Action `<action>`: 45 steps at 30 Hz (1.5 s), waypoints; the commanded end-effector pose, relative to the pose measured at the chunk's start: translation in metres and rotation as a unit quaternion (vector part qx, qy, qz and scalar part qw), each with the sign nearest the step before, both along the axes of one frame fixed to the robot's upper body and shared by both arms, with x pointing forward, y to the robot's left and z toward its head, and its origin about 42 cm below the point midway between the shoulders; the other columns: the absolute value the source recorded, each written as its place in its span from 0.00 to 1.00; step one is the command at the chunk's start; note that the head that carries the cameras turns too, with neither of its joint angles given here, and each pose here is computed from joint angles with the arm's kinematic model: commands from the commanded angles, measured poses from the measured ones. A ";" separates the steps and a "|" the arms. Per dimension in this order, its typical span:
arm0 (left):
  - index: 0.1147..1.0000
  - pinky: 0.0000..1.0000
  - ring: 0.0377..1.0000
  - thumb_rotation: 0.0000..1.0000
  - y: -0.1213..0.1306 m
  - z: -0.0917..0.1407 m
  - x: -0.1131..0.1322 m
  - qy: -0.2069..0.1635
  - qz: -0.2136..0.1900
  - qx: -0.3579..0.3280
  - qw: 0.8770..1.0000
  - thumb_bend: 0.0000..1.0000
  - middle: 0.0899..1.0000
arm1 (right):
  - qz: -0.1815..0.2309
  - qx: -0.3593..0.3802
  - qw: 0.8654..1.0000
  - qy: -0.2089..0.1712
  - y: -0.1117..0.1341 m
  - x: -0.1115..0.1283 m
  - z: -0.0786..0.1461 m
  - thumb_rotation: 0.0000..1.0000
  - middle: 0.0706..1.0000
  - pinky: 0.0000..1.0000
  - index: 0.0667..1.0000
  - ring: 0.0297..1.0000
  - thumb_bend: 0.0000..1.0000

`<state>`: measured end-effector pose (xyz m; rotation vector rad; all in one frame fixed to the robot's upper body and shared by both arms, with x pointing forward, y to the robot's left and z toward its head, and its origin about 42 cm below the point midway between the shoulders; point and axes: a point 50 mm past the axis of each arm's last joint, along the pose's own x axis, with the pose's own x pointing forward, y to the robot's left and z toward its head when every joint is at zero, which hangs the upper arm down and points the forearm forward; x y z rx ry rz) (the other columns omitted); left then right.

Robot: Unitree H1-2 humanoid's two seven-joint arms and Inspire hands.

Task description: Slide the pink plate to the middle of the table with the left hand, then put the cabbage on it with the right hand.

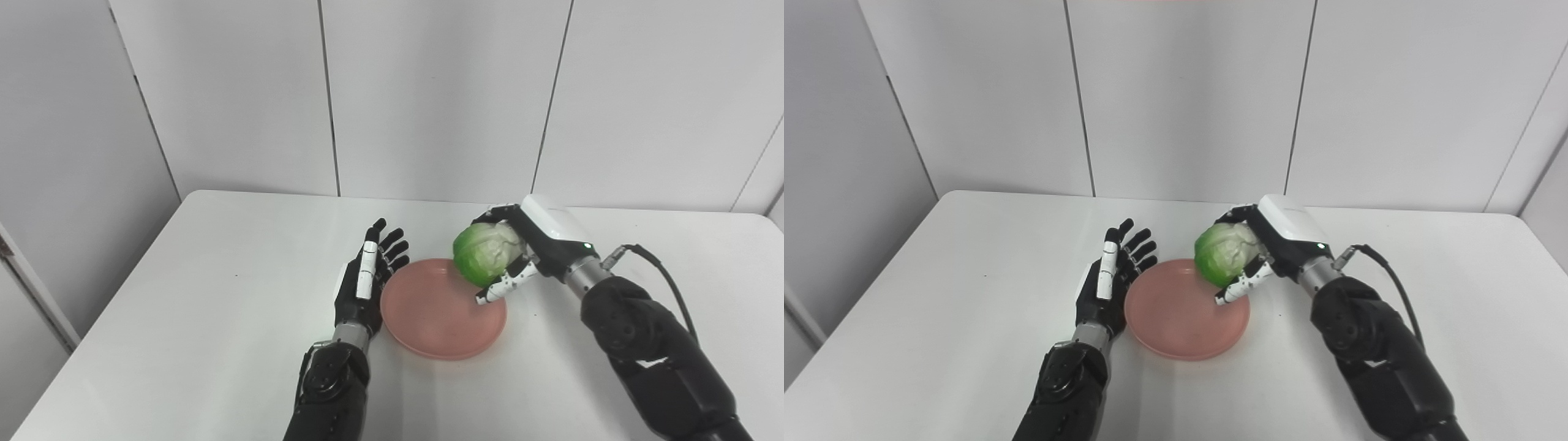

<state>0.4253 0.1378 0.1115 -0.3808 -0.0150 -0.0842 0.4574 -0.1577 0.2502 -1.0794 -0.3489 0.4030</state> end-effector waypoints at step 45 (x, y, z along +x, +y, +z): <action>0.90 0.81 0.83 0.88 -0.006 -0.035 -0.011 0.063 0.000 -0.007 0.998 0.74 0.83 | 0.049 0.008 0.999 -0.009 0.019 0.006 -0.031 0.69 0.86 0.92 0.78 0.86 0.98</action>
